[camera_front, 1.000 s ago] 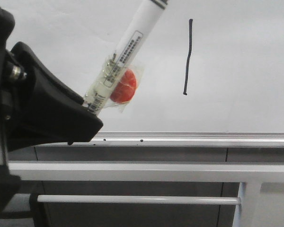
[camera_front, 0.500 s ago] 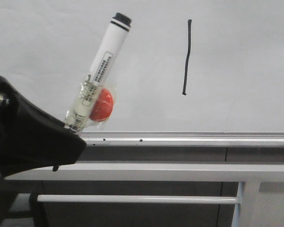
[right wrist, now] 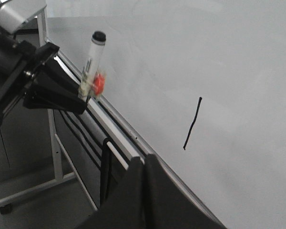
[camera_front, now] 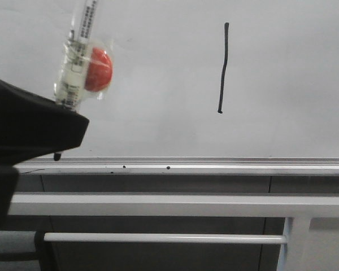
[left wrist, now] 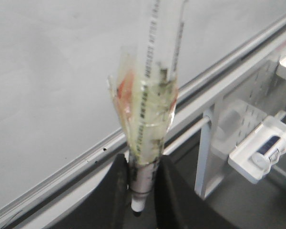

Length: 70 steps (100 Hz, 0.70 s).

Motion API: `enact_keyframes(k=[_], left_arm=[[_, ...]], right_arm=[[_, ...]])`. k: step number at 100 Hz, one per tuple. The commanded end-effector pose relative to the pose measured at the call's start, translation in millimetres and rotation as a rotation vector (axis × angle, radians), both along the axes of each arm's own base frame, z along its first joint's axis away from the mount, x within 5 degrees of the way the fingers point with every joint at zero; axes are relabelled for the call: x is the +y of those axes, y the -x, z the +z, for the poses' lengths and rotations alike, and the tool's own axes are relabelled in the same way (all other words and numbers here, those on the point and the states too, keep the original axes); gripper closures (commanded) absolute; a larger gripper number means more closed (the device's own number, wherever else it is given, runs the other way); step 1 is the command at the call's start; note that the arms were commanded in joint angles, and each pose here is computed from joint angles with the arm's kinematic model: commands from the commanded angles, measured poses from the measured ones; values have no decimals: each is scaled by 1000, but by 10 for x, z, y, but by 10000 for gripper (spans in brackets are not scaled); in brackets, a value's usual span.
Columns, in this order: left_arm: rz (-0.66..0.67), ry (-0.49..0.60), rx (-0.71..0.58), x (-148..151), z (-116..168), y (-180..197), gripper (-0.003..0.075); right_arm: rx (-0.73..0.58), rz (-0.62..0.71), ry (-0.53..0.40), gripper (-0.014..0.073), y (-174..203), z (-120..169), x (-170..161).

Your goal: Write number 1 on whiteboard

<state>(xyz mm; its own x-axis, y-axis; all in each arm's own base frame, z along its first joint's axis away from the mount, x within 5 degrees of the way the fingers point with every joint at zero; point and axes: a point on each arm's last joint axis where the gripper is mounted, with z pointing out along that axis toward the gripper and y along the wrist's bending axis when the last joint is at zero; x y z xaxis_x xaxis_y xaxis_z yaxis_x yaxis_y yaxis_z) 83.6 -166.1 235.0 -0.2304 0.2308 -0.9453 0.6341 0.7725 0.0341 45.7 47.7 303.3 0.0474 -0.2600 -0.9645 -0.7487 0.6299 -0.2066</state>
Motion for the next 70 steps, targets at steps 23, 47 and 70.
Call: enact_keyframes(k=[23,47,70], left_arm=[[165,255,-11,151,5,-3,741],[183,279,-40,174,19,13,741],[208,357,11,177,22,11,741]], right_arm=[[-84,30,-86,657,-13,-3,59],[-52,26,-64,657,-22,-87,67],[0,26,-66,659,-33,-233,91]])
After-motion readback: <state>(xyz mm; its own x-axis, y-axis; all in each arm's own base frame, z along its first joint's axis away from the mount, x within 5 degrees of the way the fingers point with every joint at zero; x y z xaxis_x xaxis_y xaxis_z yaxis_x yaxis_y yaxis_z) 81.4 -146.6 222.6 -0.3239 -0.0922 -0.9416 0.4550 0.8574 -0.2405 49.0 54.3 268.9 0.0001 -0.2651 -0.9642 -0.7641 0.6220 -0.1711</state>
